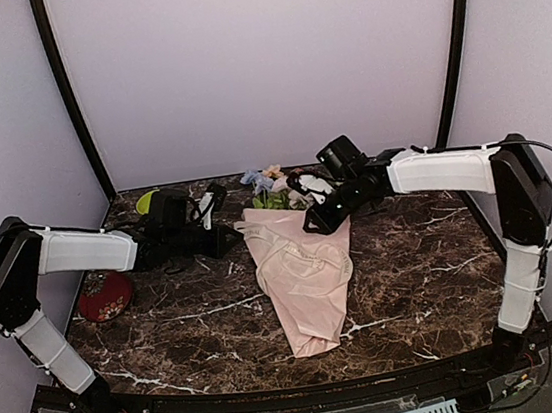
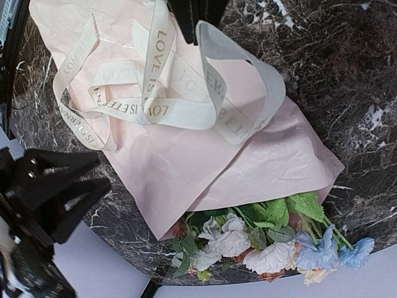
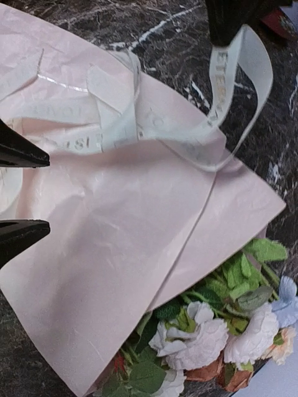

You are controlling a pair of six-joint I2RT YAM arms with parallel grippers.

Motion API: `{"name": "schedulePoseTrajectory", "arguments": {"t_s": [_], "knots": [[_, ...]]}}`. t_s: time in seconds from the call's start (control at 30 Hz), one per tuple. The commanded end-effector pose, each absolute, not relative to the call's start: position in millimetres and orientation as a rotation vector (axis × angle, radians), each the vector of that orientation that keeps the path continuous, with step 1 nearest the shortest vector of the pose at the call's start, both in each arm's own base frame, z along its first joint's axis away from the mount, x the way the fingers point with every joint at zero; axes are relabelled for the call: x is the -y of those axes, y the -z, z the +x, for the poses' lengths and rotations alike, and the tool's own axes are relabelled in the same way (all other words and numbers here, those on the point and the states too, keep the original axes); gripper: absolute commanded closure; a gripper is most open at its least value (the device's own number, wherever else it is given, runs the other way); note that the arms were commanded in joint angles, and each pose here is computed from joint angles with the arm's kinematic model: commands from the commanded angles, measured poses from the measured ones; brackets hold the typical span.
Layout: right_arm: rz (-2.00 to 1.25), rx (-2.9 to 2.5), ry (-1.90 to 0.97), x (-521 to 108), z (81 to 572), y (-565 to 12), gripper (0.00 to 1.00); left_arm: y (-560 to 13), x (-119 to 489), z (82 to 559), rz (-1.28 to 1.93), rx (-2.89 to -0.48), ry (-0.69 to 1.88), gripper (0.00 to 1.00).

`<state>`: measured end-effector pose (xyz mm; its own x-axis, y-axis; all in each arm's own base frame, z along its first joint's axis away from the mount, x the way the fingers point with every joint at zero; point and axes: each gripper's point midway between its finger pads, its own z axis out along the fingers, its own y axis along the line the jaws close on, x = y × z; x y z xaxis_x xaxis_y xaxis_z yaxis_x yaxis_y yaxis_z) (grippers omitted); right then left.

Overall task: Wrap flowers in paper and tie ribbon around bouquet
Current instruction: Cross the ribbon over the folded bouquet.

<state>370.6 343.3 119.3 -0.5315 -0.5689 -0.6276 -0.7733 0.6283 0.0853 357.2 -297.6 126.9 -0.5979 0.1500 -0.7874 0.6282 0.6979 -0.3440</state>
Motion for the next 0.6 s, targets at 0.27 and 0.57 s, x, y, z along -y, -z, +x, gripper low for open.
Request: {"name": "schedulePoseTrajectory", "arguments": {"t_s": [0.27, 0.57], "knots": [[-1.225, -2.26, -0.525, -374.7, 294.4, -77.2, 0.62, -130.0, 296.4, 358.3, 0.591, -2.119, 0.788, 1.0], [-1.224, -2.303, -0.457, -367.1, 297.3, -60.3, 0.57, -129.4, 295.1, 355.3, 0.591, -2.123, 0.792, 1.0]]}}
